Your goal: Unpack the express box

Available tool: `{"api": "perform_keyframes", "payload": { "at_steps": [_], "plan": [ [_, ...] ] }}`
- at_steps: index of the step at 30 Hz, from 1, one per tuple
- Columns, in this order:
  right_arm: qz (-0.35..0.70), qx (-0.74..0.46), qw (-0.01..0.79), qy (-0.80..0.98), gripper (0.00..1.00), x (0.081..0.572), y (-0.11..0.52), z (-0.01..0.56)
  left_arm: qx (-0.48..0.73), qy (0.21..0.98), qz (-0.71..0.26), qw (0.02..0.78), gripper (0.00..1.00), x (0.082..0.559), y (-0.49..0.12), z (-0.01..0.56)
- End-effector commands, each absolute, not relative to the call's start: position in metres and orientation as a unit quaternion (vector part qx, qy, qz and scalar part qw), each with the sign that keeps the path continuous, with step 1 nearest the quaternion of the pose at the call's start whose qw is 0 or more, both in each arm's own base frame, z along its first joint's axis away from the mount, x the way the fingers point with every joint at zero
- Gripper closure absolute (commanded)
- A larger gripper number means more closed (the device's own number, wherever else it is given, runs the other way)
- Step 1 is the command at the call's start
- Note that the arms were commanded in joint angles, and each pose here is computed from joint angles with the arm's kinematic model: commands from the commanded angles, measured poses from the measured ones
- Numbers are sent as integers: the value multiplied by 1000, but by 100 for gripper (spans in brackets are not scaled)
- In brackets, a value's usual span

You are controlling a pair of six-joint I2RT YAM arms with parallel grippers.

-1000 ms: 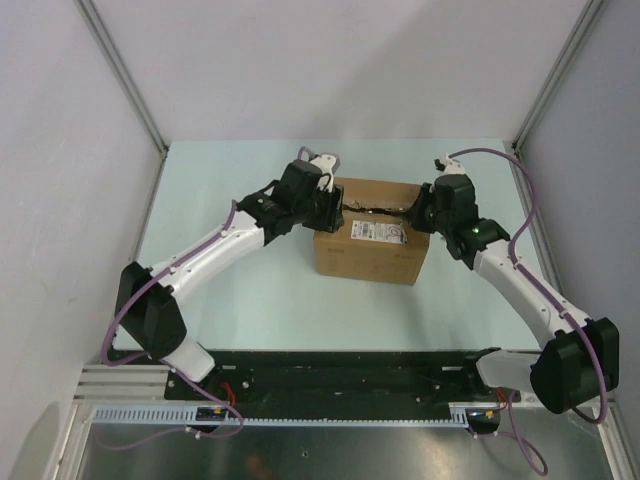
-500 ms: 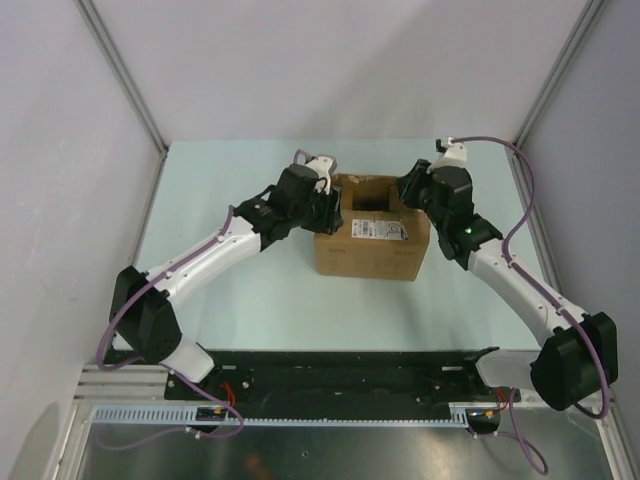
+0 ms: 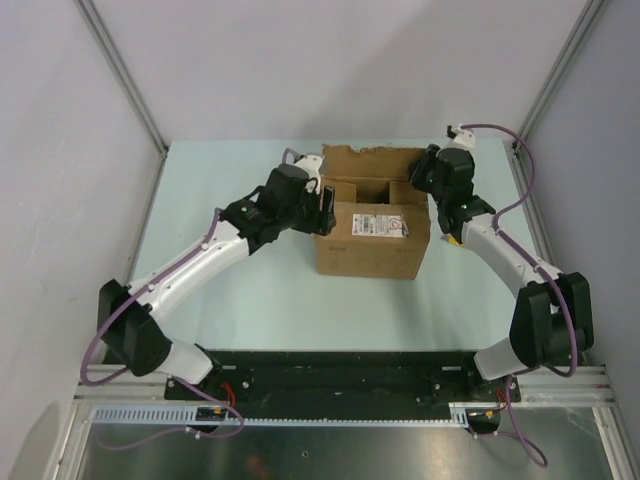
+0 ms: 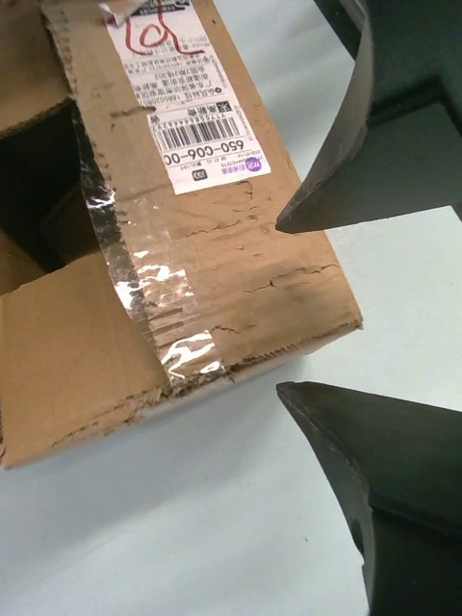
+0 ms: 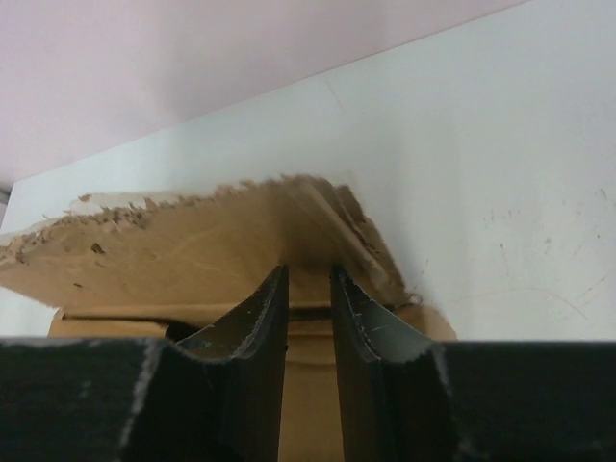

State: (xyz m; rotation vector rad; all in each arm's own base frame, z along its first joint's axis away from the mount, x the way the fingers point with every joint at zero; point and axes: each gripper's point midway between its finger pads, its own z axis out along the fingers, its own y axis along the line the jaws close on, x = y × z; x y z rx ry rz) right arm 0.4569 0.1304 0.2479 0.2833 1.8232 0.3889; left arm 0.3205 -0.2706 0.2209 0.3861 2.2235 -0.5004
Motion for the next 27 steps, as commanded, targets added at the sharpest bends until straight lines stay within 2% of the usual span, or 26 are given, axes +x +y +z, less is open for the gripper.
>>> {"api": "perform_keyframes", "payload": {
  "at_steps": [1,5,11,19,25,27],
  "plan": [
    [196,154,599,761,73,474,121,270,117,856,-193,464,30,321,-249,271],
    [205,157,595,761,72,474,119,270,86,853,-176,483,31,316,-230,276],
    [214,178,588,760,71,475,98,274,28,853,-149,499,38,304,-196,266],
    [213,200,578,761,70,473,58,275,-14,877,-156,455,49,289,-190,222],
    [219,263,533,774,73,482,42,238,-26,895,-154,418,52,281,-189,190],
    [260,258,515,775,75,480,54,239,-29,898,-159,409,52,280,-189,185]
  ]
}}
